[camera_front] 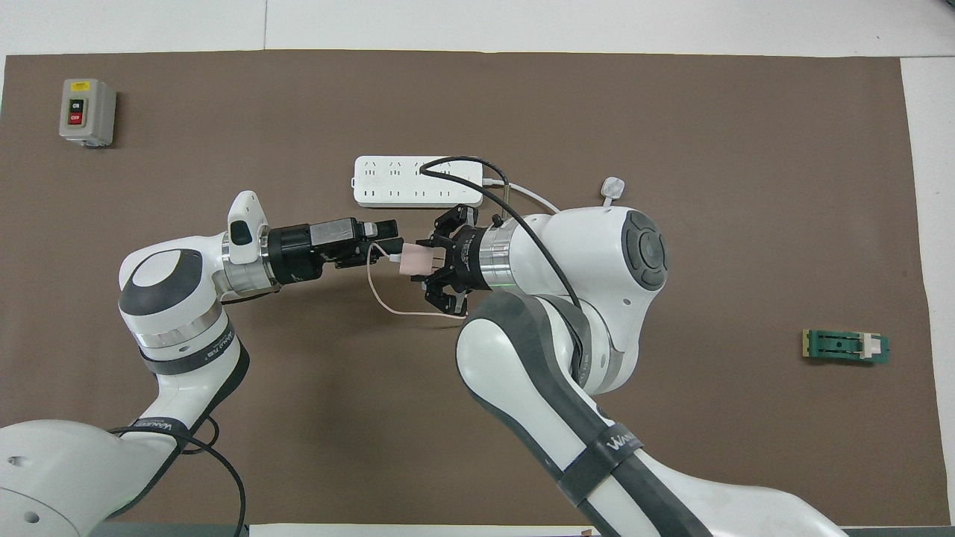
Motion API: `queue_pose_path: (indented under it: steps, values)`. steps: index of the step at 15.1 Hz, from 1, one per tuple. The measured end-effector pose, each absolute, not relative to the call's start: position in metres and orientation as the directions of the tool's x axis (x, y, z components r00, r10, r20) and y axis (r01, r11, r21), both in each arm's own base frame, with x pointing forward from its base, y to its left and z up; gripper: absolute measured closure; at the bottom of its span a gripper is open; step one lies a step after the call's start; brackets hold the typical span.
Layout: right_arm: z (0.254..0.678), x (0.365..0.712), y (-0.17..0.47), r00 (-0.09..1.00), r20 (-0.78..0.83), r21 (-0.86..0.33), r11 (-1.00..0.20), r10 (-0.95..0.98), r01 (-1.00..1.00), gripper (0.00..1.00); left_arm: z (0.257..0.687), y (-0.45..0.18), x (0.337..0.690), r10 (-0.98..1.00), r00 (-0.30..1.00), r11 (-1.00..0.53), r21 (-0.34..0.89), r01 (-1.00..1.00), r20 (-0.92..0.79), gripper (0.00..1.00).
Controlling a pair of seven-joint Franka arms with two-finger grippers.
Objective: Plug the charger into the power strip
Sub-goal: 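Carry the charger with the right gripper into the left gripper's fingers, then close the left gripper on the charger held by the right gripper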
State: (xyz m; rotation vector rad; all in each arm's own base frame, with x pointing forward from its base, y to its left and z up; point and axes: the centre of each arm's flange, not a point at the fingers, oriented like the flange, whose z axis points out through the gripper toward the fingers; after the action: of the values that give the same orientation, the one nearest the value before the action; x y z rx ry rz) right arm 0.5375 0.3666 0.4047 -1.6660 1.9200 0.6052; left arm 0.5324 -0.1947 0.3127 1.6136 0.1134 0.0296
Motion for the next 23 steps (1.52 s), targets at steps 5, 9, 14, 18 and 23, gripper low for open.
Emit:
queue_pose_path:
  steps: [5,9,14,18,23]
  values:
    - [0.409,0.543,0.371,-0.098,-0.652,-0.015,0.143,-0.751,-0.99,0.53,0.313,-0.195,0.532,0.09,0.995,-0.041,0.998,0.053,-0.049,0.0]
    - [0.408,0.548,0.373,-0.096,-0.653,-0.018,0.143,-0.751,-0.99,0.53,0.314,-0.198,0.531,0.077,0.996,-0.03,0.998,0.052,-0.05,0.0]
    - [0.406,0.549,0.374,-0.097,-0.653,-0.017,0.143,-0.751,-0.99,0.53,0.31,-0.2,0.529,0.058,0.997,-0.033,0.998,0.057,-0.055,0.0]
    - [0.405,0.549,0.374,-0.097,-0.652,-0.016,0.143,-0.752,-0.99,0.53,0.308,-0.196,0.528,0.032,0.998,-0.066,0.997,0.048,-0.046,0.0]
    - [0.405,0.549,0.374,-0.098,-0.652,-0.016,0.143,-0.752,-0.99,0.53,0.312,-0.188,0.533,0.033,0.999,-0.077,0.996,0.033,-0.031,0.0]
